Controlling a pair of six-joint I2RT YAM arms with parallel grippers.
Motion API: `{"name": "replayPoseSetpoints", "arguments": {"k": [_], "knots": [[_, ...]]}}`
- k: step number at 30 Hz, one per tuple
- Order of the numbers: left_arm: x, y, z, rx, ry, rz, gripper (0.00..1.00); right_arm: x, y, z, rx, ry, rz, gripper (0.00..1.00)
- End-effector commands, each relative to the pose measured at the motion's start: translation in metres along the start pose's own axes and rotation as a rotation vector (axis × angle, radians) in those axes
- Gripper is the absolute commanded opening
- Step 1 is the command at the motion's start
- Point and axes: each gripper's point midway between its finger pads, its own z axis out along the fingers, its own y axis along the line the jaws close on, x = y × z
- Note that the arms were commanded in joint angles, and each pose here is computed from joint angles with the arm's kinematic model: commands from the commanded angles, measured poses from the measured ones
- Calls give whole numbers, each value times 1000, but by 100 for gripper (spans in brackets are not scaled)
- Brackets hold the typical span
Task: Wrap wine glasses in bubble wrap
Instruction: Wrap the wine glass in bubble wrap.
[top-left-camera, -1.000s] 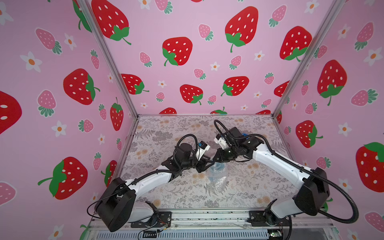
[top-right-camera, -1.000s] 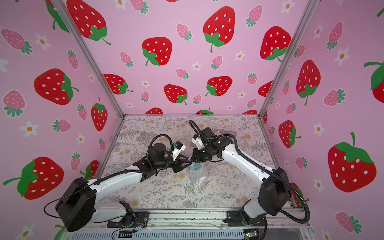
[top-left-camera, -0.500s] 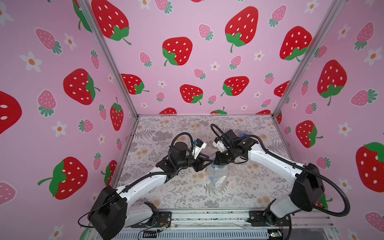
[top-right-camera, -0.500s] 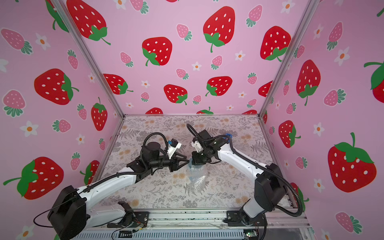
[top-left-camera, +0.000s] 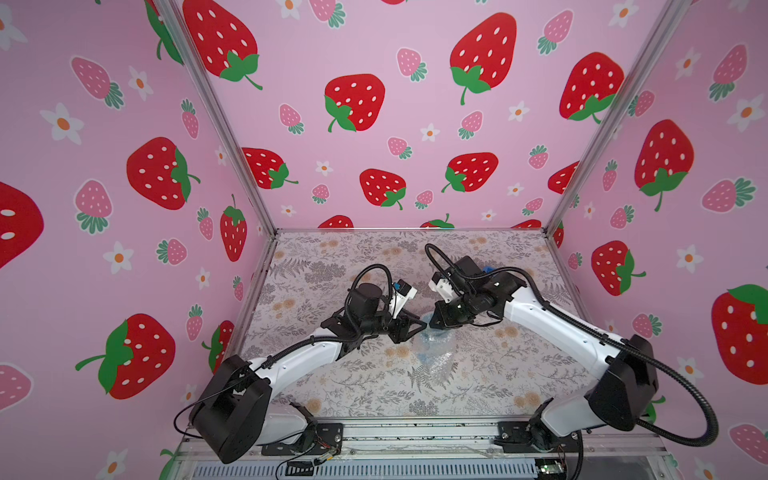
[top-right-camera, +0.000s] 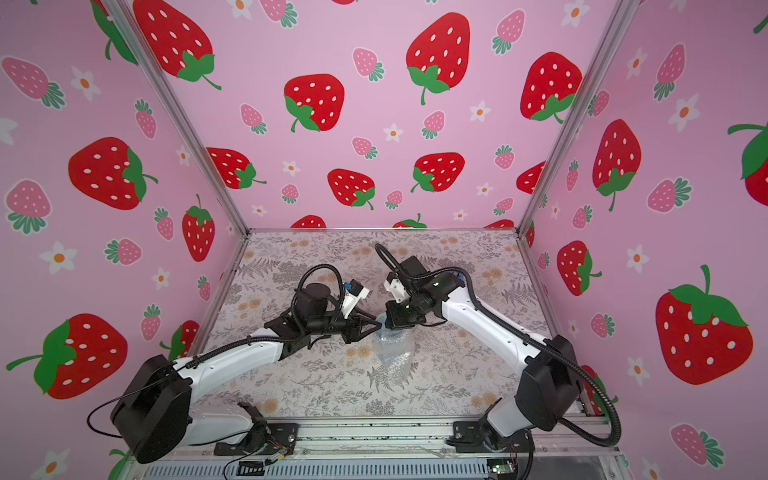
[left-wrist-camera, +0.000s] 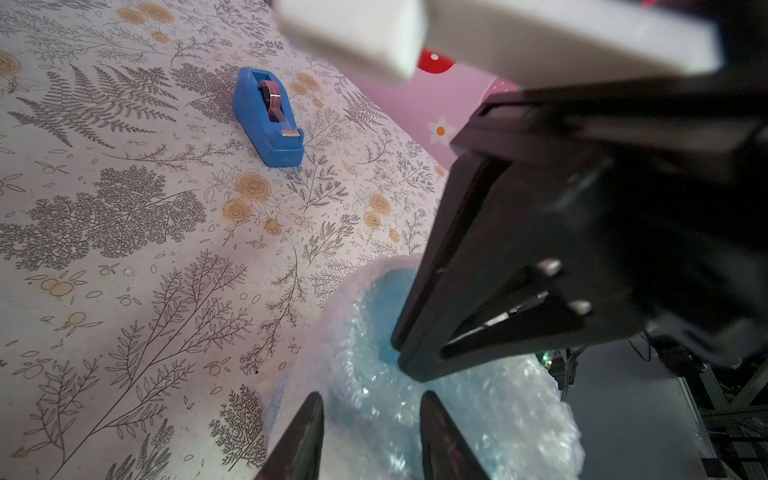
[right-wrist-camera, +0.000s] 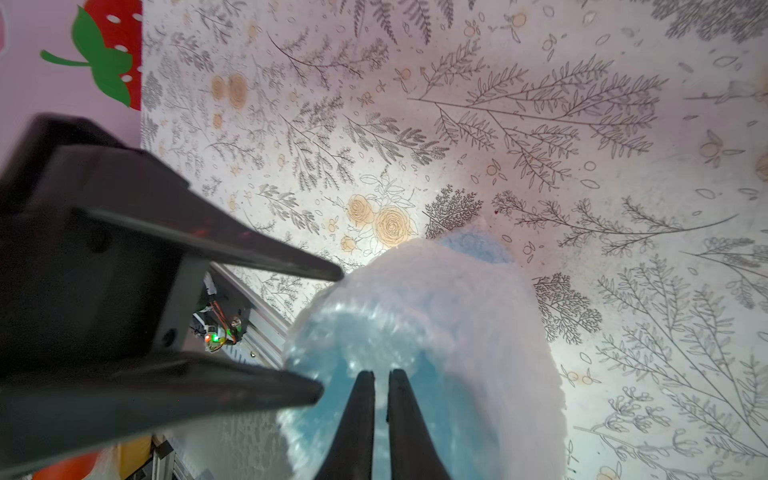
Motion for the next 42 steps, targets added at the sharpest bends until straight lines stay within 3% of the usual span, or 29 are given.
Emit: {"name": "replayPoseSetpoints", "arguments": {"k": [1, 6, 10, 23, 30, 34, 42], "knots": [[-7, 1, 2, -8, -1, 2, 41, -1, 16, -39, -32, -56, -38, 12], [-7, 3, 3, -15, 2, -2, 39, 7, 38, -49, -156, -75, -81, 12], [-8, 3, 5, -14, 2, -2, 38, 19, 39, -32, -198, -31, -78, 14], [-12, 2, 5, -8, -4, 3, 40, 29, -17, 34, 9, 103, 27, 15], [-15, 4, 6, -12, -1, 2, 42, 36, -41, 49, 115, 160, 65, 14], [-13, 5, 7, -13, 6, 0, 42, 28, -31, 40, 87, 132, 48, 14], [-15, 5, 6, -19, 7, 3, 42, 2, 2, -13, 37, 4, -44, 15]]}}
